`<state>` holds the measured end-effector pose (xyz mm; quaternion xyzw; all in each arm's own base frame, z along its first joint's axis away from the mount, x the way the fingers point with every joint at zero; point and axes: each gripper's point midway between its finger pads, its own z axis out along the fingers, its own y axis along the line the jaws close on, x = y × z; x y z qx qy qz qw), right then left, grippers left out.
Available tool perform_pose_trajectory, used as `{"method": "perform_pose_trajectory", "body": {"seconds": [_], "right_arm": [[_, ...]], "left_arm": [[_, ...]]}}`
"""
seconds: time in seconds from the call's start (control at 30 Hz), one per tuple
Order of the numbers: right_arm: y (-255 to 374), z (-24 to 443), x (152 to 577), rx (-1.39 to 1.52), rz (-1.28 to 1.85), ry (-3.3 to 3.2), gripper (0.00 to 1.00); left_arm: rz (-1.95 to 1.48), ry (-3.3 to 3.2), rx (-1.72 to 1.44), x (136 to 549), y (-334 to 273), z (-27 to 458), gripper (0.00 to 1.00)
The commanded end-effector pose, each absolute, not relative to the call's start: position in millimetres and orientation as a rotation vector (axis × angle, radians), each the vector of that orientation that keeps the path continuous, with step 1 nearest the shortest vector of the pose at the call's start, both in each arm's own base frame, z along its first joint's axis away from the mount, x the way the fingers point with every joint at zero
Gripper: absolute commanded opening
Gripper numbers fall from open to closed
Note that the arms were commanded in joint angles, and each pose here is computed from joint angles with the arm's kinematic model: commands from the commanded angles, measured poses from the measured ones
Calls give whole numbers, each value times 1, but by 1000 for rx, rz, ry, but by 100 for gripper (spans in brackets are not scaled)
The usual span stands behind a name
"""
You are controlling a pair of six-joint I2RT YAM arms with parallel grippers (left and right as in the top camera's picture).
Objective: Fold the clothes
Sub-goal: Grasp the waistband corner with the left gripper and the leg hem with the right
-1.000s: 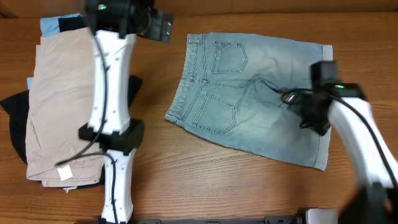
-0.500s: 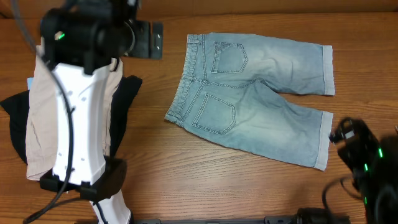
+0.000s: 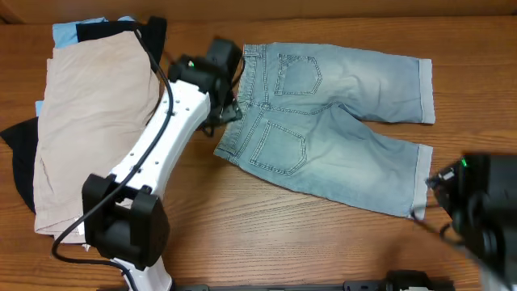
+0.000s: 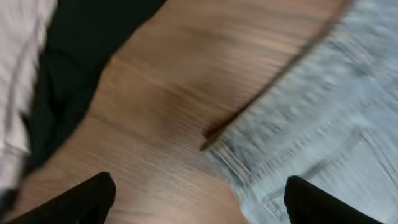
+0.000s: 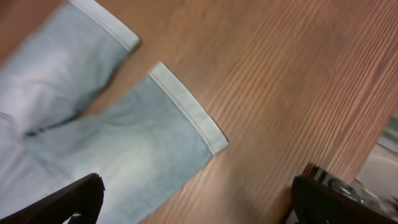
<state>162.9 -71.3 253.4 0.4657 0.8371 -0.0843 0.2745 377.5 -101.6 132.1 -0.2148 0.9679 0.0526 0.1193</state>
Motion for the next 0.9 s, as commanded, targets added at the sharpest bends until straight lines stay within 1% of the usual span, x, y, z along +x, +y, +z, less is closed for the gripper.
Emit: {"method": "perform_pose_trajectory", "body": {"seconds": [0.0,0.03,0.2,0.3,0.4,0.5,0.7,0.77,0.87], "right_arm": [[-60,228,181,1296,-215,2395,100],[-56,221,185,1306,-212,2438,100],[-47,195,200,1342,-223,2577,100],[-45,184,208,1353,-234,2617,100],[-45,178,213,1355,-235,2622,100],[-44,170,213,1357,-236,2630,100],[-44,152,206,1367,-257,2662,100],[-43,146,205,1370,-262,2669,100],[-43,139,203,1373,-263,2678,100]], "left_arm": [[86,2712,-1105,363,-90,108,90],[53,2728,-1124,361,-92,98,90],[-82,2734,-1191,362,-95,62,80],[-186,2704,-1188,371,-101,48,77],[-312,2700,-1159,375,-114,35,77],[-327,2701,-1144,375,-115,33,79],[-427,2759,-997,377,-130,36,76],[-447,2776,-973,376,-133,36,74],[-375,2764,-952,377,-127,35,70]]}}
